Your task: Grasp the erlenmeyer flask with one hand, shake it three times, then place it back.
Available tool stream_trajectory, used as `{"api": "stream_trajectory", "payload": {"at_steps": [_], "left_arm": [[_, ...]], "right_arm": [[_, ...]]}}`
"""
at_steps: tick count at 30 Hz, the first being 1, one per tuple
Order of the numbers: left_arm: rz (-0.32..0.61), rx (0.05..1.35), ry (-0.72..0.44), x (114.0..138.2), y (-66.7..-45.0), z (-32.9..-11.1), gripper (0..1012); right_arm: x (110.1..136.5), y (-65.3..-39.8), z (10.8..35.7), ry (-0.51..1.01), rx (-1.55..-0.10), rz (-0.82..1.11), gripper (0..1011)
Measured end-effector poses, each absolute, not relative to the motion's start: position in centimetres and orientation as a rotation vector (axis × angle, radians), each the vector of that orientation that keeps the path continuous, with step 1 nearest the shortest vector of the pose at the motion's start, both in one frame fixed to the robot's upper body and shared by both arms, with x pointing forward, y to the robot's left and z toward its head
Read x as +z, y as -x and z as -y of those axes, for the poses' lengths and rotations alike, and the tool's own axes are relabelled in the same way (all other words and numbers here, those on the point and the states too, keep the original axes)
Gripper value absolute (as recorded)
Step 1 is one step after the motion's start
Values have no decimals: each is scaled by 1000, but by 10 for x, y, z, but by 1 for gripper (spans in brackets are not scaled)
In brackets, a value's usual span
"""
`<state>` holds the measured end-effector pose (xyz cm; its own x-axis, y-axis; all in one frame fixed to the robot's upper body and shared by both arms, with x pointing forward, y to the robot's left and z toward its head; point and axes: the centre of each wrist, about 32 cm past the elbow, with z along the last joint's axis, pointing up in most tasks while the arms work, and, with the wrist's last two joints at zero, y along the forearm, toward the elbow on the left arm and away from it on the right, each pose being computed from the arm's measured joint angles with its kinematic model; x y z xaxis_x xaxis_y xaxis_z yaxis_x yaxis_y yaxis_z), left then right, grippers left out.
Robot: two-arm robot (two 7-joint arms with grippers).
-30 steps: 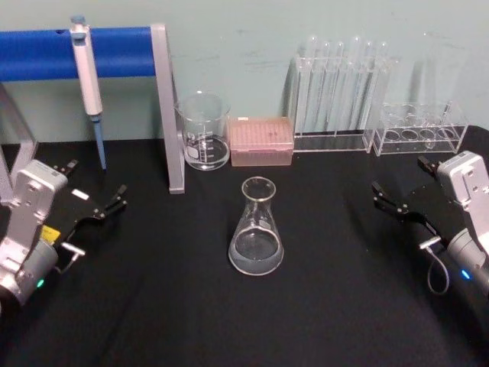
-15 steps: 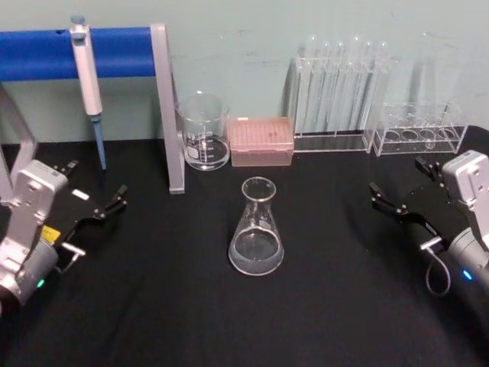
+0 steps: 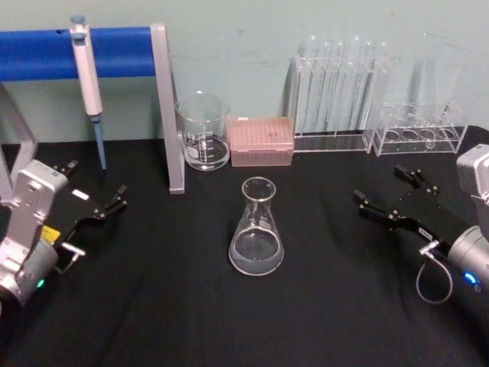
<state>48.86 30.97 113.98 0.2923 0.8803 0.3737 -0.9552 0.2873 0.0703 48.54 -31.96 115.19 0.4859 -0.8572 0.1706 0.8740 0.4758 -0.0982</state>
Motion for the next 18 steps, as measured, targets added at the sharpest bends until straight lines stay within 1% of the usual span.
{"api": "stream_trajectory", "payload": {"at_steps": [8,18], "left_arm": [[285,1248,-304,1140,-489,-310,1001],[285,1248,-305,1140,-489,-310,1001]], "right_arm": [[1154,-484,319,153,-984,52,1000],[1152,-481,313,144,-898,22,1000]]}}
